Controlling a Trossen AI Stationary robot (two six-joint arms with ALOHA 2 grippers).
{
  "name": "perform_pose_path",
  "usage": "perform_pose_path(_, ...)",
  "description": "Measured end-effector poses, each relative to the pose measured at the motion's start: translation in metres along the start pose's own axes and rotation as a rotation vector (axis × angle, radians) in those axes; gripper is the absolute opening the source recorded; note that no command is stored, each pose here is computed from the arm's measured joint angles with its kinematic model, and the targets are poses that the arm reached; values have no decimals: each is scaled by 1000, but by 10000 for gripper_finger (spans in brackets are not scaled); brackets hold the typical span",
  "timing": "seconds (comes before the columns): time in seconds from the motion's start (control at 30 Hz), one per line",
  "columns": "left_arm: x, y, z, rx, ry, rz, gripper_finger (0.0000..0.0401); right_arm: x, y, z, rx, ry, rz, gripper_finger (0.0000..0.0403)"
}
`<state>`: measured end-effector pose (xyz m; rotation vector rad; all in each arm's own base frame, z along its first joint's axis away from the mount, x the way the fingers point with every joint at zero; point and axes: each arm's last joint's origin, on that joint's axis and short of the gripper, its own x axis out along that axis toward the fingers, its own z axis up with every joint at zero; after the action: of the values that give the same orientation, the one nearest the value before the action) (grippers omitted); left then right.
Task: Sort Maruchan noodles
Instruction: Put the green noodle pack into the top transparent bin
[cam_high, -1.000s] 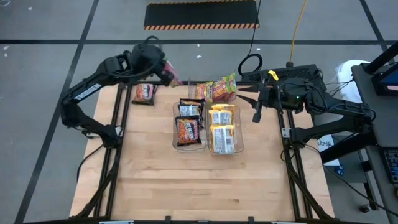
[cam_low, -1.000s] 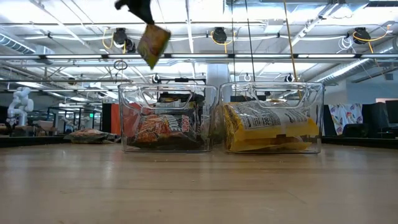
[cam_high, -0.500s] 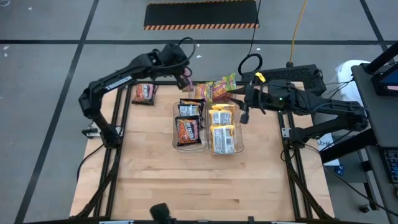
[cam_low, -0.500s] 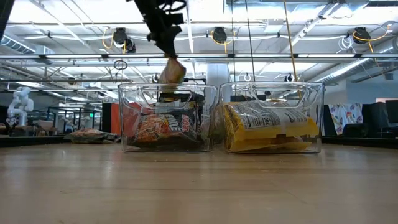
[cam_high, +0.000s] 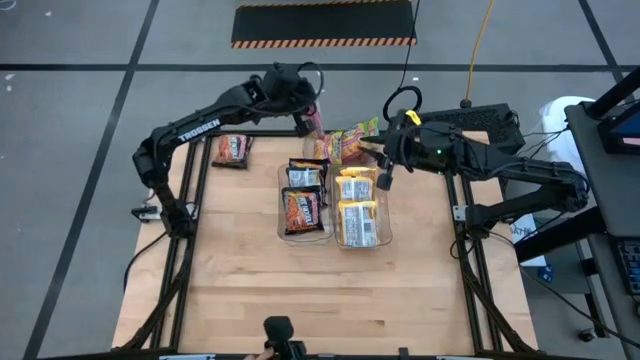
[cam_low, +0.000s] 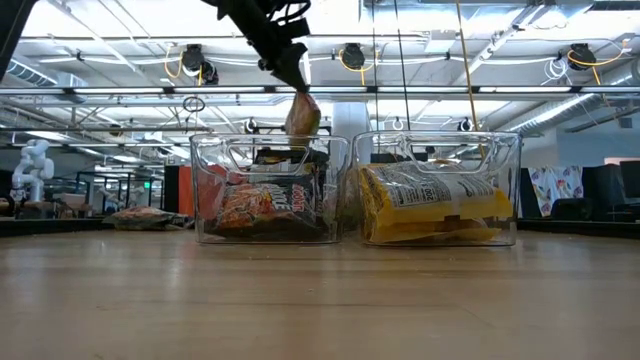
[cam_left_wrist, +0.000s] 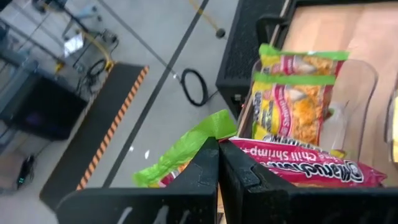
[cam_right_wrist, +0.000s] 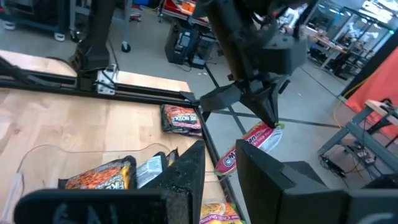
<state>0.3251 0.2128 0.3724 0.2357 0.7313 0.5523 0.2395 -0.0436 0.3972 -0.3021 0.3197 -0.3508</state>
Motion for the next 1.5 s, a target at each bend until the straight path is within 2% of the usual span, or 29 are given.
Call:
perform_pose_path(0.23,7,1,6,70,-93,-42,0,1,-5,-2,30,8,-18,86)
perform_pose_path(0.6,46,-8,-8,106,-27,-107,0,1,-5,-2,49,8,-18,86)
perform_pose_path(0.8,62,-15,-19,198,55,-148,0,1,-5,-2,53,8,-18,86)
perform_pose_path(0.97,61,-20,-27,330,124,-192,0,1,-5,-2,53,8,-18,86)
perform_pose_path(1.23,59,-27,-28,511,148,-219,0,1,-5,-2,53,8,-18,86)
perform_pose_path(1.5,66,-40,-26,557,135,-235,0,1,-4,-2,75,7,-15,86)
